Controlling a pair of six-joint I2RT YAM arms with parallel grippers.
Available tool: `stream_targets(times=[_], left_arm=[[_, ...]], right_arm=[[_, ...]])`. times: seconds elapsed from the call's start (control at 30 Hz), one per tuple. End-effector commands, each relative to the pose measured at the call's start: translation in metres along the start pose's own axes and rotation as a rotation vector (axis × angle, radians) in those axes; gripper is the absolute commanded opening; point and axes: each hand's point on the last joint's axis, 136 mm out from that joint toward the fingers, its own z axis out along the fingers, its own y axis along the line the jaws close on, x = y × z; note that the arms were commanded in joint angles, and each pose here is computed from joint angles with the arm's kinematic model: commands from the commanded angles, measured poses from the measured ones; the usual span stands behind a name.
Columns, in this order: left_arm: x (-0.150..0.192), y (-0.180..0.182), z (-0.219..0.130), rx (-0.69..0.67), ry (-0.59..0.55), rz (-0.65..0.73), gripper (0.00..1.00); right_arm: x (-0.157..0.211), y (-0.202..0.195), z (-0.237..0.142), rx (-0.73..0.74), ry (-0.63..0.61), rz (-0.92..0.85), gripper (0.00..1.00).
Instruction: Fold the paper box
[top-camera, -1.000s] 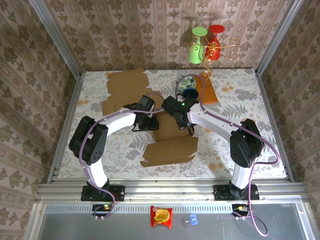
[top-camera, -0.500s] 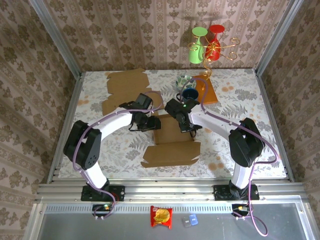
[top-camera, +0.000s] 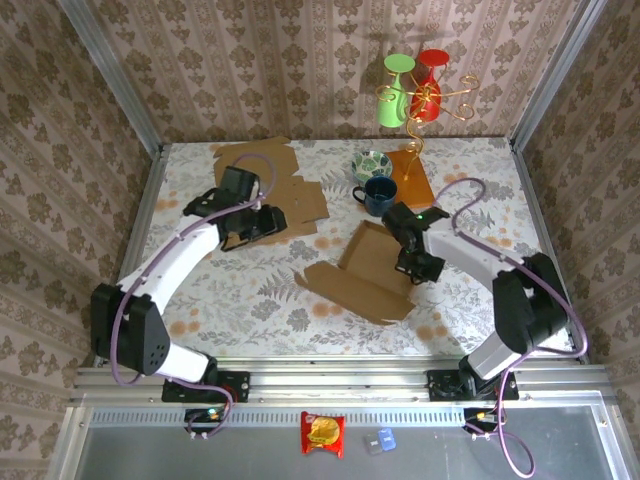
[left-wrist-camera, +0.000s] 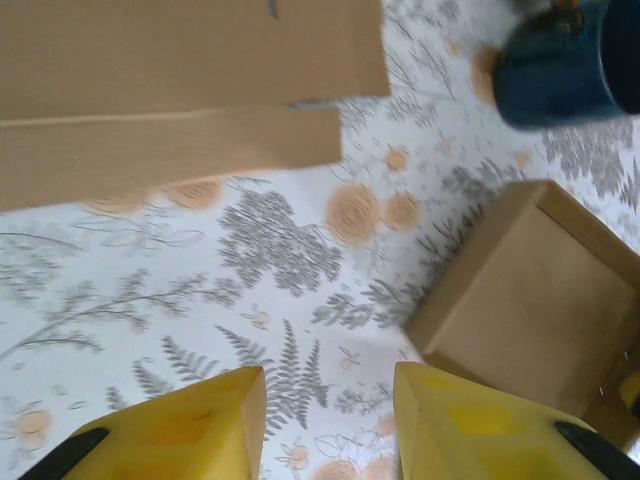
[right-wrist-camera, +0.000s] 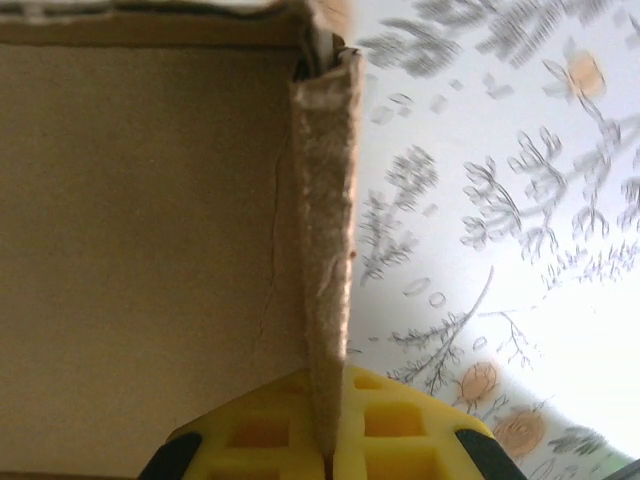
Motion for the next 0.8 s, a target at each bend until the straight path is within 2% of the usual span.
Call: stream_targets(times=[0.0, 0.1, 0.2, 0.33, 0.5, 0.77], left_arm=[[0.013, 0.024, -0.005, -0.061, 0.045, -0.028, 0.39], [0.023, 0.034, -0.004, -0.069, 0.063, -0.040, 0.38], [0.034, 0.039, -0.001, -0.066, 0.085, -0.052, 0.35], [0.048, 0.033, 0.008, -0.009, 0.113, -0.081, 0.30], [0.065, 0.005, 0.027, 0.093, 0.143, -0.072, 0.28], [0.091, -0.059, 0.069, 0.236, 0.178, -0.070, 0.27]], right_arm=[[0.011, -0.001, -0.001, -0.090, 0.072, 0.268, 0.00], [0.016, -0.001, -0.002, -0.155, 0.113, 0.413, 0.00], [0.032, 0.001, 0.008, -0.186, 0.210, 0.569, 0.00], [0.046, 0.006, 0.016, -0.229, 0.284, 0.722, 0.00], [0.053, 0.014, 0.016, -0.262, 0.321, 0.828, 0.00], [0.070, 0.036, 0.023, -0.279, 0.381, 0.876, 0.00]])
